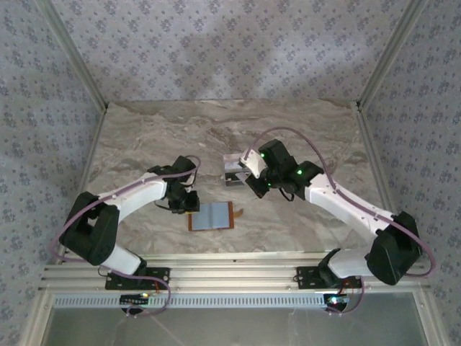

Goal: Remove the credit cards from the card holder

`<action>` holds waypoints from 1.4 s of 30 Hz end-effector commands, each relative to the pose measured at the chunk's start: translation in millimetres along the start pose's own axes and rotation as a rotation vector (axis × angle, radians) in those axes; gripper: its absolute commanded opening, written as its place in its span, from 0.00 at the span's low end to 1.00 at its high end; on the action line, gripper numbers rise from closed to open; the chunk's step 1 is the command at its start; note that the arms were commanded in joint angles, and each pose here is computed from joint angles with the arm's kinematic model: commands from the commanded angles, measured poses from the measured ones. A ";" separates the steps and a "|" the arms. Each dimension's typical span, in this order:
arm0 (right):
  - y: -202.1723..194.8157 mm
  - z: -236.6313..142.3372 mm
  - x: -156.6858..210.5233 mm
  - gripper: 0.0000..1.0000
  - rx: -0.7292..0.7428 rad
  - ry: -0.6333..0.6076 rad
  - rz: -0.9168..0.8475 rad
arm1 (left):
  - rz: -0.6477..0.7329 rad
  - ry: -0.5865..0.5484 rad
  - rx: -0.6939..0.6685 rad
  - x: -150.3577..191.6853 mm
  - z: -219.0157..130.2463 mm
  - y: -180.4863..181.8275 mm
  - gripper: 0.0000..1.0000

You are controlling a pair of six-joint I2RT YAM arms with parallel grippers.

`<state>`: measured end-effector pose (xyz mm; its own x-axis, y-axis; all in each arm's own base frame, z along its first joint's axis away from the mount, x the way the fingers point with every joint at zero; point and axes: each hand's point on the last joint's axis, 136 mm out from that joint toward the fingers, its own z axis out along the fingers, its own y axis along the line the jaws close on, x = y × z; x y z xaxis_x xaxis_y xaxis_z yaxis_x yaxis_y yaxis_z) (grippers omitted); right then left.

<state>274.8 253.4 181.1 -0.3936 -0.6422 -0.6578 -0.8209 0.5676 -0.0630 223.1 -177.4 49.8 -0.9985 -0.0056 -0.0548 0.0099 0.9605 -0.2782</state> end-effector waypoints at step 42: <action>-99.5 111.8 -37.1 0.00 -0.239 0.420 -0.792 | -0.013 -0.139 -0.098 0.1 -43.7 24.3 0.37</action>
<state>417.3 291.0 135.6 0.0645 -0.9645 -0.2561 -0.9837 -0.0183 -0.1789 228.1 -151.3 86.3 -0.9787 -0.0327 -0.2025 0.0107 0.9777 -0.2097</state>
